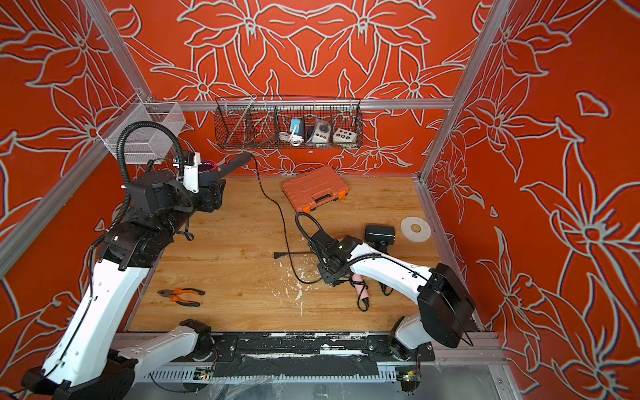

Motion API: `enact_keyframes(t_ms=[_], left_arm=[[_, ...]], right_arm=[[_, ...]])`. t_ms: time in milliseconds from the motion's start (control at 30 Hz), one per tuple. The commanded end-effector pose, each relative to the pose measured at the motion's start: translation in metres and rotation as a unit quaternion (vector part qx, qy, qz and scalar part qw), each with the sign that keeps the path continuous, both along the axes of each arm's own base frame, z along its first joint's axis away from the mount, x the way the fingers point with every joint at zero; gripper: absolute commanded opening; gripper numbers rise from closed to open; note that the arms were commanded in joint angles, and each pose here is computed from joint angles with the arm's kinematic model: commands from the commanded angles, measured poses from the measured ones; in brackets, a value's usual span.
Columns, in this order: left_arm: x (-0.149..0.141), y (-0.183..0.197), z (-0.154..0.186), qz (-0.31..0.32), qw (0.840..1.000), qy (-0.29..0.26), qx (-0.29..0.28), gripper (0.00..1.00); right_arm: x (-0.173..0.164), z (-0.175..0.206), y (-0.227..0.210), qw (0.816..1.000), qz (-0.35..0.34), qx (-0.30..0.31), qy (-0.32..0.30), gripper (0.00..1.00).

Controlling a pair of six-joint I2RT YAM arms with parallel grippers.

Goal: Wrap the cord around the hair dryer
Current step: Adjust the power cord.

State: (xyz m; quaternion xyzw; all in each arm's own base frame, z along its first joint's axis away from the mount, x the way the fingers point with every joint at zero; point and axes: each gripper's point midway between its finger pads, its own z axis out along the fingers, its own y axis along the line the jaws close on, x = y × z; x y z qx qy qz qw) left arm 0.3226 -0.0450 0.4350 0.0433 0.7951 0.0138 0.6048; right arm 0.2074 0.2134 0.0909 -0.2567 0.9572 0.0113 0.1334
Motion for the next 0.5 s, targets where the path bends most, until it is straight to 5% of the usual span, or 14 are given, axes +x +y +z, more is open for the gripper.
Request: enact_keyframes(t_ms=[0,167,467], left_arm=[[-0.007,0.006,0.043,0.009,0.997,-0.072,-0.015,0.0],[-0.007,0.0,0.04,-0.006,0.997,-0.068,-0.024,0.0],[-0.012,-0.018,0.02,-0.048,0.995,-0.039,-0.082,0.0]], right_arm=[[0.002,0.021,0.012,0.999,0.014,0.03,-0.01,0.57],[0.004,0.033,0.062,0.989,0.087,0.116,-0.011,0.63],[0.055,0.048,0.136,0.973,0.179,0.125,-0.08,0.73]])
